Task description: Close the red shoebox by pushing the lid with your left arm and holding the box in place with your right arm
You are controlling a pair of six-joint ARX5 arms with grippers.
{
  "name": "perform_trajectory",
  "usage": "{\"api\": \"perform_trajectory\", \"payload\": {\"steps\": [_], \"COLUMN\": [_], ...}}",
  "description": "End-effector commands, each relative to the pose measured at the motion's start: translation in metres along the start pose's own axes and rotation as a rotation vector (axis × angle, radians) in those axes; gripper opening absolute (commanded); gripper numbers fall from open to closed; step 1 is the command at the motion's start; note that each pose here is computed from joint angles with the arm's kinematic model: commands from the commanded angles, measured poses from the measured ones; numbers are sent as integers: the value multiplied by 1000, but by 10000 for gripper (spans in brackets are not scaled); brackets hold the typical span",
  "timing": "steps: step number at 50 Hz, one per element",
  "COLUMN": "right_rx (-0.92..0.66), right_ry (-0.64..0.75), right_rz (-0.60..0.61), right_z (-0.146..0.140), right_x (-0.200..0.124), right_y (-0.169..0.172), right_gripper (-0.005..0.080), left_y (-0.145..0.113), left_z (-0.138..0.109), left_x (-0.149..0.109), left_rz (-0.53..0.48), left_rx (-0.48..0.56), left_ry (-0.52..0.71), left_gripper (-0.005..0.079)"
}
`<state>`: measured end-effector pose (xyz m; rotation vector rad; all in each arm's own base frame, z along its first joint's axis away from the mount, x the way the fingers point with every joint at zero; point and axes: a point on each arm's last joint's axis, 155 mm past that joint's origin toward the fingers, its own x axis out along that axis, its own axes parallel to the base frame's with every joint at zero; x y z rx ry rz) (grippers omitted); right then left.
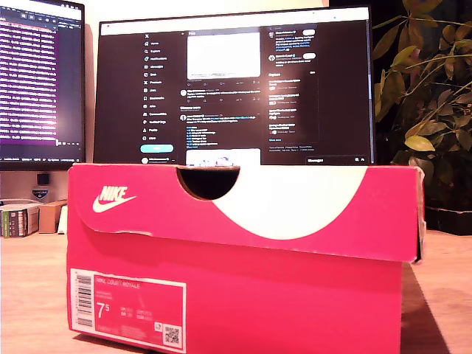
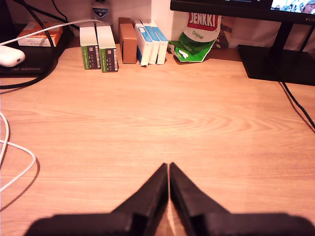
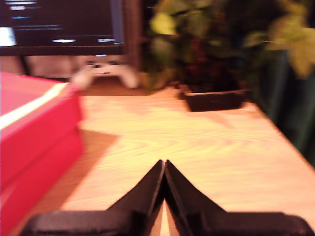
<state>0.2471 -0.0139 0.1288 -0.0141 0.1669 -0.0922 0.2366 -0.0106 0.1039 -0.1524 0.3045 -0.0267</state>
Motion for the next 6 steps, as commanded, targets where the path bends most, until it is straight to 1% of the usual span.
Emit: {"api": "perform_trajectory", "payload": {"steps": [1,6], "right_rx": [-1,-1], "right_ry": [3,3], "right_rz": [-4,-4], "right_z": [-6,-6], "right_x": [2,2], "right_y": [-1,-1], "right_gripper": [-12,-12], "left_y": [2,2], "left_z": [-14,-14], "left_x": [3,3], "left_rz": [4,4], "left_rx": [-3,-3], "left_ry": [34,34], "left_gripper": [-19,-19]}}
